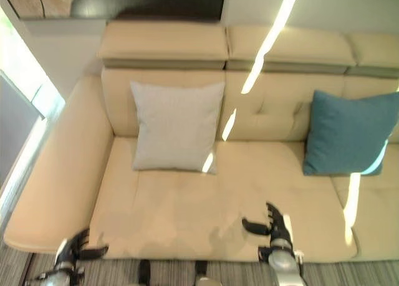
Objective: Pick up all the scattered cushions and arrange them neatly on the sofa.
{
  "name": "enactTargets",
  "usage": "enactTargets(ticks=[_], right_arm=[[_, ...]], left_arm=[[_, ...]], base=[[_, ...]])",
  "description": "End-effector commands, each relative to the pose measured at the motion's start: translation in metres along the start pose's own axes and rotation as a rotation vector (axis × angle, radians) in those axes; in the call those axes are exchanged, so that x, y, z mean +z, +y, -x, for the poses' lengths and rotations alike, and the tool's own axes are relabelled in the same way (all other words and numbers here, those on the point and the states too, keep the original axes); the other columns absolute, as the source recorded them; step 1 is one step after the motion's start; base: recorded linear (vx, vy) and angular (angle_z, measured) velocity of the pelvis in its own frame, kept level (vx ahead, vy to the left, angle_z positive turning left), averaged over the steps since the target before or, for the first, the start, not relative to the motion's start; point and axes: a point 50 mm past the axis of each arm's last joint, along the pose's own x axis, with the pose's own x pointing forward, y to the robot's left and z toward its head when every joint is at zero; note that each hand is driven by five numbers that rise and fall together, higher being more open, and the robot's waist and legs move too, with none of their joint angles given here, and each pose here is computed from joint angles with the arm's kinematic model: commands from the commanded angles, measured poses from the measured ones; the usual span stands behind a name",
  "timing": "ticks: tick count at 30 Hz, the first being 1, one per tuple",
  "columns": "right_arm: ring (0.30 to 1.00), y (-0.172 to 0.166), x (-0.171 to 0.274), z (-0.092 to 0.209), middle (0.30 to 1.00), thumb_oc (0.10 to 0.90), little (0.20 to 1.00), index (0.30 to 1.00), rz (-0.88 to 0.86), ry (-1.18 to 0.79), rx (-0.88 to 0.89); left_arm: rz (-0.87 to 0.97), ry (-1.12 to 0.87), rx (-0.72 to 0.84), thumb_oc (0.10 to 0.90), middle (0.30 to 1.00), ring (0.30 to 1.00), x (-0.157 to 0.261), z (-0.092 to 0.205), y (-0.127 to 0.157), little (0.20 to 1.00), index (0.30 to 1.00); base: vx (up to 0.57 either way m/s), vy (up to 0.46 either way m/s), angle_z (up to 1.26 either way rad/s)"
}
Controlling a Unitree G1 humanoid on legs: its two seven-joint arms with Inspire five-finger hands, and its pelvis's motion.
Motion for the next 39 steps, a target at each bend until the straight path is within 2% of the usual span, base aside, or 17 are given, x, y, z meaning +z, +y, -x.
enactTargets(ticks=[1, 8, 14, 17, 25, 31, 39], right_arm=[[0.9, 0.001, 0.012, -0.006, 0.9, 0.8, 0.9, 0.9, 0.064, -0.057, 0.029], [0.9, 0.023, -0.023, 0.004, 0.9, 0.8, 0.9, 0.9, 0.131, 0.081, 0.118], [0.9, 0.03, -0.025, -0.001, 0.9, 0.8, 0.9, 0.9, 0.122, 0.133, 0.105], [0.9, 0.03, -0.029, 0.0, 0.9, 0.8, 0.9, 0.9, 0.132, 0.158, 0.104], [0.9, 0.033, -0.042, 0.003, 0.9, 0.8, 0.9, 0.9, 0.157, 0.246, 0.104], [0.9, 0.043, -0.044, 0.005, 0.9, 0.8, 0.9, 0.9, 0.216, 0.265, 0.132], [0.9, 0.042, -0.044, 0.003, 0.9, 0.8, 0.9, 0.9, 0.217, 0.294, 0.125]], left_arm=[[-0.08, -0.028, -0.002, 0.8, 0.9, 0.9, 0.015, -0.01, 0.003, 0.9, 0.9], [-0.149, 0.104, -0.012, 0.8, 0.9, 0.9, -0.011, -0.009, -0.004, 0.9, 0.9], [-0.201, 0.082, -0.041, 0.8, 0.9, 0.9, 0.002, -0.015, -0.022, 0.9, 0.9], [-0.21, 0.11, -0.04, 0.8, 0.9, 0.9, -0.003, -0.013, -0.025, 0.9, 0.9], [-0.258, 0.036, -0.094, 0.8, 0.9, 0.9, 0.018, -0.017, -0.047, 0.9, 0.9], [-0.309, 0.0, -0.076, 0.8, 0.9, 0.9, 0.031, -0.022, -0.043, 0.9, 0.9], [-0.329, 0.078, -0.036, 0.8, 0.9, 0.9, 0.015, -0.021, -0.025, 0.9, 0.9]], base=[[-0.02, -0.062, -0.01], [-0.08, -0.094, 0.01], [-0.24, -0.056, 0.15], [-0.2, 0.016, 0.07], [-0.14, 0.192, 0.19], [-0.24, 0.19, 0.15], [-0.17, 0.054, -0.08]])
